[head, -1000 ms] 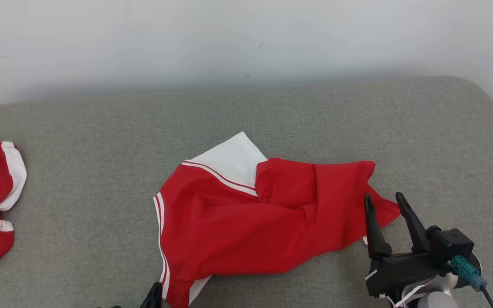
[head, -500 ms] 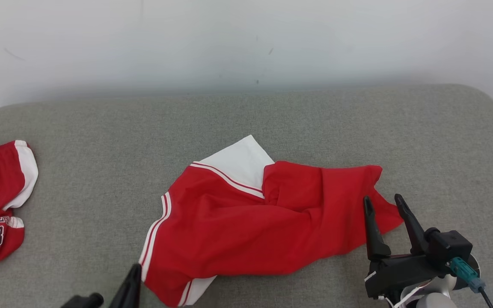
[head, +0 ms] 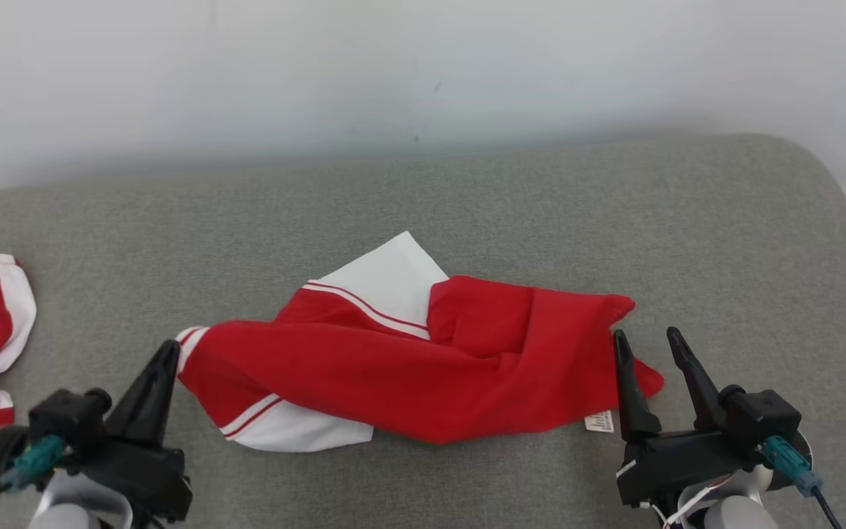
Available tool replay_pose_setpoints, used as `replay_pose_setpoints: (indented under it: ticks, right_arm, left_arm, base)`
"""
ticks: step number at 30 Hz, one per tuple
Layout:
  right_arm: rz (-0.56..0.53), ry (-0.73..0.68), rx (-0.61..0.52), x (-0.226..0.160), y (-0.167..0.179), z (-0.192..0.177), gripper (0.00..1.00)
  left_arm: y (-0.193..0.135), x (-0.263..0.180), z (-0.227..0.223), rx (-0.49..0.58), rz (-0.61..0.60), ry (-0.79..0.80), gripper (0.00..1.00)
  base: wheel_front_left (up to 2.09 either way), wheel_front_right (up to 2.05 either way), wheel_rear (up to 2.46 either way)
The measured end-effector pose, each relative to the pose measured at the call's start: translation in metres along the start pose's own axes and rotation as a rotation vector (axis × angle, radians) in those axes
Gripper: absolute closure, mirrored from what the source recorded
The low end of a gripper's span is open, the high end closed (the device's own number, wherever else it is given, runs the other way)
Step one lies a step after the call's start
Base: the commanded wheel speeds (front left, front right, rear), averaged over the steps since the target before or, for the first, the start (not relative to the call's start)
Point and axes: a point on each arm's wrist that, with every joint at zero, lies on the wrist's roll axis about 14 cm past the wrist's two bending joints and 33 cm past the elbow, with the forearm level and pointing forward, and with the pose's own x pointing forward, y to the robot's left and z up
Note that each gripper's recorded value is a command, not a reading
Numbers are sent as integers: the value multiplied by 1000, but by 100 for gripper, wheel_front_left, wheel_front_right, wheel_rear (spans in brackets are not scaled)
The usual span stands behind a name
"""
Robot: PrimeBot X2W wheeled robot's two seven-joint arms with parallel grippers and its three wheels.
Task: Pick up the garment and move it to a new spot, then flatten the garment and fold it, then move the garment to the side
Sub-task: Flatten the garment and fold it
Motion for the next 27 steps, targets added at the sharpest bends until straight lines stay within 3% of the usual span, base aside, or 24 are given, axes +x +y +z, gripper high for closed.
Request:
replay_pose_setpoints:
  ticks: [21, 22, 23, 24, 27]
  right_arm:
    - [-103, 20, -24, -11, -36, -5, 0]
    - [-104, 21, -24, -12, -37, -5, 0]
    - [-105, 22, -24, -12, -37, -5, 0]
    - [-106, 23, -24, -12, -37, -5, 0]
    - [-106, 20, -23, -12, -37, -5, 0]
  left_arm:
    - [-6, 68, -35, 20, -110, 92, 100]
    - [-6, 67, -39, 12, -105, 99, 69]
    - [-6, 67, -41, 8, -105, 103, 13]
    - [-6, 66, -41, 5, -102, 102, 0]
    - [0, 63, -42, -1, -81, 102, 0]
  base:
    - [0, 0, 0]
    - [0, 0, 0]
    - [0, 0, 0]
    - [0, 0, 0]
    - [0, 0, 0]
